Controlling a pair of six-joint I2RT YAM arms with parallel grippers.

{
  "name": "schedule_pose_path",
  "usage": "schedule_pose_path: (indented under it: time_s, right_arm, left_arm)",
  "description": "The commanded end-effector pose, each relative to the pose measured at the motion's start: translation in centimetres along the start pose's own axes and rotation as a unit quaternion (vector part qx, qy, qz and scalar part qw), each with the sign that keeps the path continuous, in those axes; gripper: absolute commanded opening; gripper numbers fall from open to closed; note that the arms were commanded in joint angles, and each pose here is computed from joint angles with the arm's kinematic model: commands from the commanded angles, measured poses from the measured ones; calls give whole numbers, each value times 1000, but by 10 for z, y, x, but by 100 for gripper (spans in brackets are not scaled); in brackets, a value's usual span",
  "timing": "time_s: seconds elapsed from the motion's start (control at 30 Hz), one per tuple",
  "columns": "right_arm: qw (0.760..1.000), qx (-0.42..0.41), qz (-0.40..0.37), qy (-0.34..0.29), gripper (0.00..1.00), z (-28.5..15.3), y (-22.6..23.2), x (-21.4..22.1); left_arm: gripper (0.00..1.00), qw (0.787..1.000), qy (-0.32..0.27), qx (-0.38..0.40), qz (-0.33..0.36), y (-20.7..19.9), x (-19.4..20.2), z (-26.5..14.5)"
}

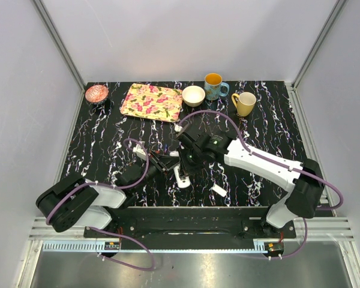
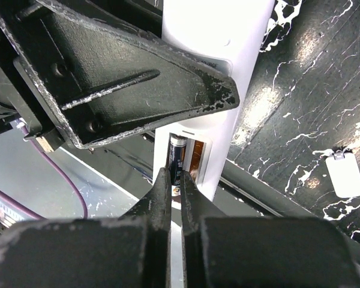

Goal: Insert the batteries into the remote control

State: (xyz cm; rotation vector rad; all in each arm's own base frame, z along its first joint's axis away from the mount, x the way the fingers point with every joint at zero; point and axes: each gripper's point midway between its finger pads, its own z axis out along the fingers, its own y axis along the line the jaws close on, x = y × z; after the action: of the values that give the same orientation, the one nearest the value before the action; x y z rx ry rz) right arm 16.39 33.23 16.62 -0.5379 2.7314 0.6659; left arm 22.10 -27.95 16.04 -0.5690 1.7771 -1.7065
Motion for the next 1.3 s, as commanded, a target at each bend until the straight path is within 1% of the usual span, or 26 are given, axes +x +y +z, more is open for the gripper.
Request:
schedule_pose_path:
  time_s: [0.0, 0.2, 0.43, 0.83, 1.1, 1.13, 1.17, 1.27]
  right_arm:
    - [996, -34, 21, -76, 0, -10, 14, -31]
    - [994, -47, 32, -93, 0, -9, 19, -37]
    - [987, -77, 50, -129, 0, -15, 28, -49]
    - [987, -90, 56, -119, 0, -6, 38, -53]
    - [985, -91, 56, -133, 0, -6, 38, -58]
    - [984, -95, 54, -138, 1, -6, 39, -59]
    - [984, -97, 52, -138, 4, -7, 40, -59]
    - [984, -101, 50, -137, 10, -6, 41, -59]
  left_arm:
    - [0, 964, -24, 266, 4, -141, -11, -24]
    - [0, 960, -24, 278, 0, -150, -11, -23]
    - [0, 956, -26, 291, 0, -161, -12, -23]
    - [0, 956, -24, 293, 2, -163, -8, -19]
    - [0, 956, -21, 292, -1, -162, -7, -18]
    - [0, 956, -20, 292, -1, -162, -7, -18]
    - [0, 957, -21, 291, -2, -161, -7, -18]
    - [0, 957, -22, 290, -2, -161, -7, -19]
